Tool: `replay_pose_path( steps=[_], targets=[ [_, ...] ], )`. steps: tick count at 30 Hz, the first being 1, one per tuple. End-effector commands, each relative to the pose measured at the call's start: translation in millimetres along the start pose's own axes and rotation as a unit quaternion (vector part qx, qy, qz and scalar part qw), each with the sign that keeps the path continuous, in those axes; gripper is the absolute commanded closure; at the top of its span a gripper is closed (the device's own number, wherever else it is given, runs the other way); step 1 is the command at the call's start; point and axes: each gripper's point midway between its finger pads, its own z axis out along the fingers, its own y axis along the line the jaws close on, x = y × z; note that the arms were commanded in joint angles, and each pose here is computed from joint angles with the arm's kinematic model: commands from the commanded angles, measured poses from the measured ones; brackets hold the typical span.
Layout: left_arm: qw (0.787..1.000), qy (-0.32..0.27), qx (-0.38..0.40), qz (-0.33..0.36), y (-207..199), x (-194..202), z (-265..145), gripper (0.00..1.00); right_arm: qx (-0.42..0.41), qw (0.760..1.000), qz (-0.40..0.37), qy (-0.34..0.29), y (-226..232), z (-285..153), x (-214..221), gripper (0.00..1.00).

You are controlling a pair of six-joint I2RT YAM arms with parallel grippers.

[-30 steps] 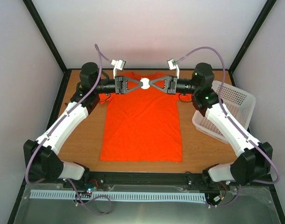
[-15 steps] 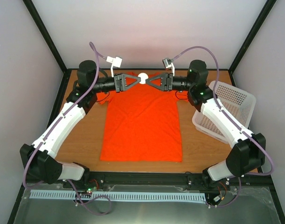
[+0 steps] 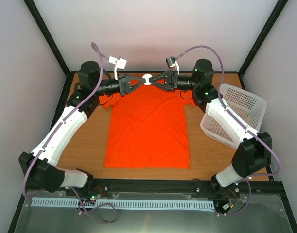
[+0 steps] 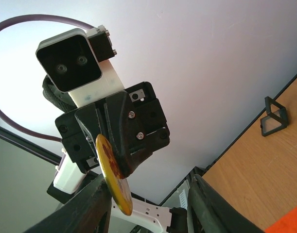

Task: Pin the brooch onto the clothing

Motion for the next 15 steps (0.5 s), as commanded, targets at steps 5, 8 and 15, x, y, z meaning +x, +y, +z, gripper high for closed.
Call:
replay_pose_path(
  steps=[5, 8, 15],
  targets=[
    [0.996, -0.018, 0.021, 0.084, -37, -17, -11, 0.99, -0.005, 1.0, 0.009, 0.006, 2, 12, -6, 0.57],
    [0.995, -0.019, 0.022, 0.094, -39, -16, -13, 0.99, 0.001, 1.0, 0.017, 0.013, -2, 15, -4, 0.57],
    [0.991, -0.023, 0.021, 0.126, -46, -17, -17, 0.99, 0.027, 0.998, 0.046, 0.023, -17, 18, -1, 0.61]
  ],
)
